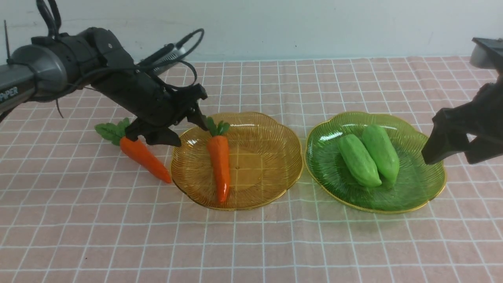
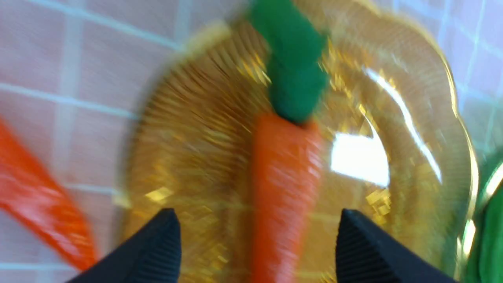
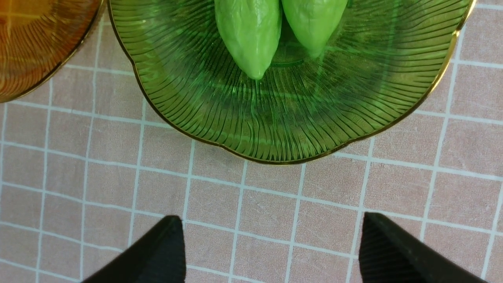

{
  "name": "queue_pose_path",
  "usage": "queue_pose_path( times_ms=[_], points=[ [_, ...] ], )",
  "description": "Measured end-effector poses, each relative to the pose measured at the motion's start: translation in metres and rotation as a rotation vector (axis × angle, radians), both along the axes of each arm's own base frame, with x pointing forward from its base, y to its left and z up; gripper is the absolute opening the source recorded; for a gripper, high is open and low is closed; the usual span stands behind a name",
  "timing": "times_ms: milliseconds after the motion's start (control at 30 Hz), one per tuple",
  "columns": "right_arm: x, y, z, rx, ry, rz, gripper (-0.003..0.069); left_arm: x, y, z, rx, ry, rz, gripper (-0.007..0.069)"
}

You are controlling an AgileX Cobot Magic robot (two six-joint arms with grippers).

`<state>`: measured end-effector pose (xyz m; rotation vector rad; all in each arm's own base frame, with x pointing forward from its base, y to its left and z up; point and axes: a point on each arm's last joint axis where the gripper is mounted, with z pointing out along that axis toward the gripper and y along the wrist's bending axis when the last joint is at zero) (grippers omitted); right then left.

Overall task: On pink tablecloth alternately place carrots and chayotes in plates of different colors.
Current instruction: 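Pick up the carrot and put it on the nearest plate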

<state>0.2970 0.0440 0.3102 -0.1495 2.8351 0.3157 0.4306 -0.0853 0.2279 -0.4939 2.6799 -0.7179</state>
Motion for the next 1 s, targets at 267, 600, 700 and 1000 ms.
queue_pose_path(
  times_ms=[267,600,700,1000],
  points=[
    [0.000,0.000,0.000,-0.001,0.000,0.000,0.0538,0.006,0.070,-0.008,0.119,0.101,0.243,0.0428],
    [0.000,0.000,0.000,-0.001,0.000,0.001,0.0538,0.021,0.072,-0.061,0.107,0.172,0.345,0.0417],
    [0.000,0.000,0.000,-0.001,-0.001,0.003,0.0538,0.022,0.072,-0.071,0.120,0.187,0.318,0.0391],
    [0.000,0.000,0.000,-0.001,-0.001,0.003,0.0537,0.026,0.060,0.004,0.190,0.074,0.067,0.0189]
  ],
)
